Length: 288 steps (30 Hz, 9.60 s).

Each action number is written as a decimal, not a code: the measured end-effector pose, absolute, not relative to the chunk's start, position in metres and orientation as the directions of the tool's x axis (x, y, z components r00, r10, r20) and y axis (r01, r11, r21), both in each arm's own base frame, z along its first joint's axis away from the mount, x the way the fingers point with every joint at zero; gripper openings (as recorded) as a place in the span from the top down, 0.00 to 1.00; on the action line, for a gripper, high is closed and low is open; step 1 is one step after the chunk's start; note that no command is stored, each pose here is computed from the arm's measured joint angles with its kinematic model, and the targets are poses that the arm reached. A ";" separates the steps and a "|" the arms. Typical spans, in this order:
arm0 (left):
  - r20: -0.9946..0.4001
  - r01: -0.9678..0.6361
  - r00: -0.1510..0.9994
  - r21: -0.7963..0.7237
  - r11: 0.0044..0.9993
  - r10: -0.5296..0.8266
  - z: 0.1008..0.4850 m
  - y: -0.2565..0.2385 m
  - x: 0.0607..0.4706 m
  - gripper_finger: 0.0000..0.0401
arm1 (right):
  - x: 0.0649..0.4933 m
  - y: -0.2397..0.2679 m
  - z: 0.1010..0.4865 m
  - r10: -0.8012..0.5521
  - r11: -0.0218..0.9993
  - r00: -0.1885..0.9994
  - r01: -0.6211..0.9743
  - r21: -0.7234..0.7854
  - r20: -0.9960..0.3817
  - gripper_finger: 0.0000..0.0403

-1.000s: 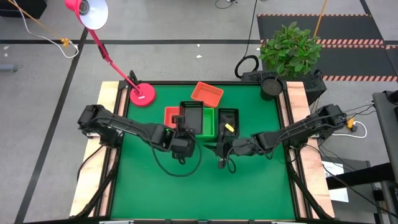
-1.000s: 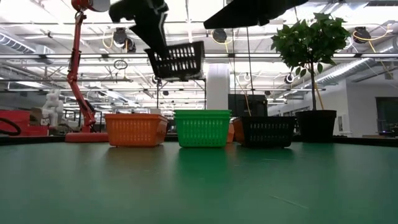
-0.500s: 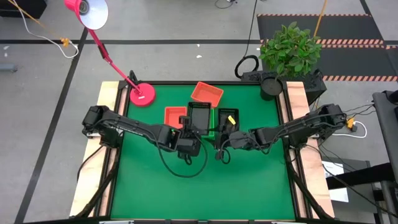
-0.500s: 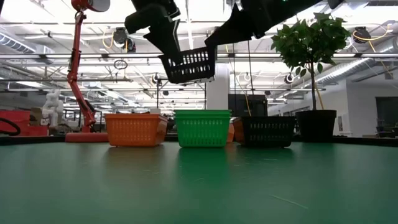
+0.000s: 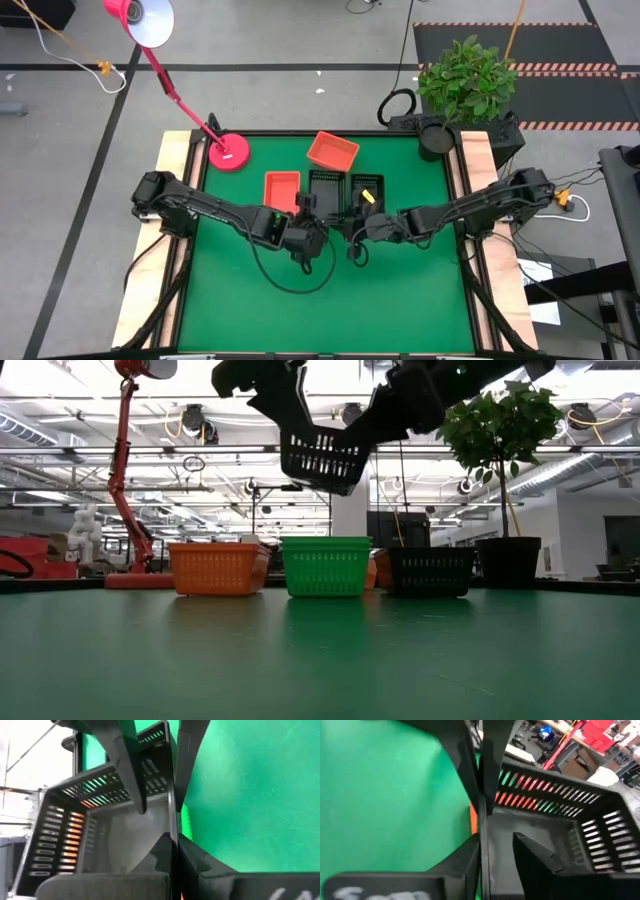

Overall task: Stack baskets by color
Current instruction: Stack the bottom black basket on top of the other top black baskets, then stack the top orange basket on top of the other bottom stacked orange baskets

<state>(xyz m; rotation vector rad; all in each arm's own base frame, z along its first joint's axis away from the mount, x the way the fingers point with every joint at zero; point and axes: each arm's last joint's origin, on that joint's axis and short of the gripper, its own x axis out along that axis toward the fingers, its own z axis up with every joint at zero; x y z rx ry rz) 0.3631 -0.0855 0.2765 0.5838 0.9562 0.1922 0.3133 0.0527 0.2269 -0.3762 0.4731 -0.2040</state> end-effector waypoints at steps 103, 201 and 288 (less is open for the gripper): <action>-0.698 -0.156 0.506 0.504 0.849 0.507 0.286 -0.070 0.323 0.66 | 0.212 0.012 0.173 -0.286 0.938 0.667 0.049 -0.342 -0.688 0.96; -0.896 0.795 0.287 0.420 0.437 0.340 0.194 0.216 0.361 0.66 | 0.177 -0.006 0.228 -0.466 0.819 0.763 0.182 -0.543 -0.447 0.69; -0.814 -0.236 0.369 0.384 0.892 0.448 0.358 -0.080 0.268 0.99 | 0.177 -0.007 0.227 -0.469 0.817 0.759 0.179 -0.549 -0.451 0.69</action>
